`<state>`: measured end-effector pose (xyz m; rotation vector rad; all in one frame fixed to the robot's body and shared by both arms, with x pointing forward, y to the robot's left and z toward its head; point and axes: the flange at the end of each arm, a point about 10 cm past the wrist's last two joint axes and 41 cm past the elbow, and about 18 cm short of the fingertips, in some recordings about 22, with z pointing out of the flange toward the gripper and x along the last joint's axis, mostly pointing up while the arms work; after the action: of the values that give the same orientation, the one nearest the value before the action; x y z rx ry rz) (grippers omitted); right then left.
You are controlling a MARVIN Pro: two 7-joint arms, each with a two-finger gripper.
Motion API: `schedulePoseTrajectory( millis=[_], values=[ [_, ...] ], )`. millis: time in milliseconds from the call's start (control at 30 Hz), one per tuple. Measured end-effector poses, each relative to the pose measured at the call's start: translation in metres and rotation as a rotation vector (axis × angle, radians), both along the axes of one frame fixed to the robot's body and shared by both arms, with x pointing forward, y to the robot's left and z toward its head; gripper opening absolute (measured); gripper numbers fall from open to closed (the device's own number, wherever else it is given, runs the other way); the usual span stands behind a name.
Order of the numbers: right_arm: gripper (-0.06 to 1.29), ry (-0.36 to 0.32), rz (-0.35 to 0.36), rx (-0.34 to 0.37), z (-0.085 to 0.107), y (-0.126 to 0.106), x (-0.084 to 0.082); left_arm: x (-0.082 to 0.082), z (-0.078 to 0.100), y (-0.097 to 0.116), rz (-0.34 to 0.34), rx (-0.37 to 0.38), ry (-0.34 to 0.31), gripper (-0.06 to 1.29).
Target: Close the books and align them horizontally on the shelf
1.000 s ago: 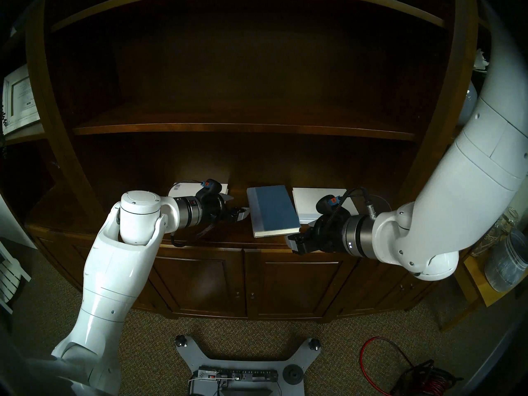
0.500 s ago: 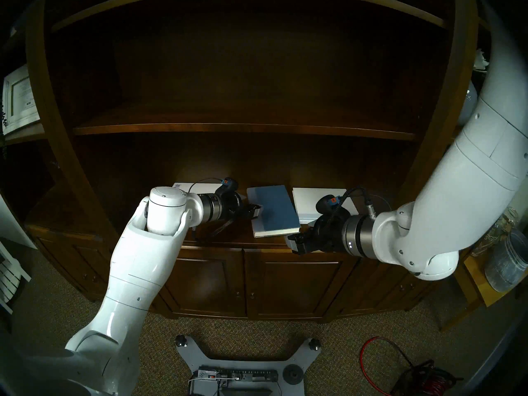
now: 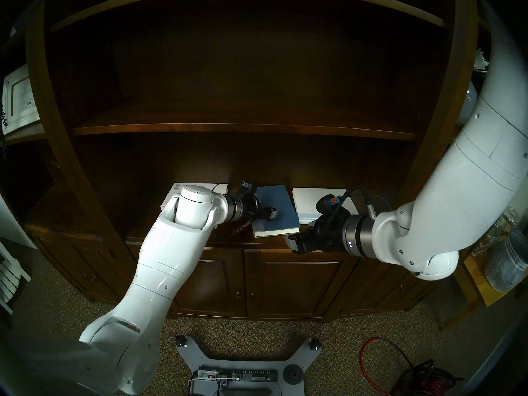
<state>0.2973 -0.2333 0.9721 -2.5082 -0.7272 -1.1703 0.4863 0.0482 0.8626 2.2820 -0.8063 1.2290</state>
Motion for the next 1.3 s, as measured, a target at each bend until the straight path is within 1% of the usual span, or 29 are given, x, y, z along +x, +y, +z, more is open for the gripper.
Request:
schedulePoseTrajectory(
  millis=[167,400,600,767,967,1300],
  values=[
    [1.24,0.0,-0.001,0.0,0.0,0.0,0.0,0.008,-0.008,-0.008,0.01,0.028,0.019,1.23],
    [1.24,-0.001,-0.002,0.0,0.0,0.0,0.0,0.021,-0.008,-0.011,0.036,0.05,0.024,1.23],
    [1.24,-0.001,-0.003,0.0,0.0,0.0,0.0,0.034,-0.009,-0.004,0.066,0.057,0.028,1.23],
    [1.24,-0.001,-0.003,0.0,0.0,0.0,0.0,0.044,-0.01,0.005,0.087,0.045,0.035,1.23],
    [1.24,-0.001,-0.005,0.0,0.0,0.0,0.0,0.056,-0.011,0.011,0.081,0.024,0.046,1.23],
    [1.24,-0.002,-0.007,0.0,0.0,0.0,0.001,0.069,-0.013,0.012,0.046,0.011,0.039,1.23]
  ],
)
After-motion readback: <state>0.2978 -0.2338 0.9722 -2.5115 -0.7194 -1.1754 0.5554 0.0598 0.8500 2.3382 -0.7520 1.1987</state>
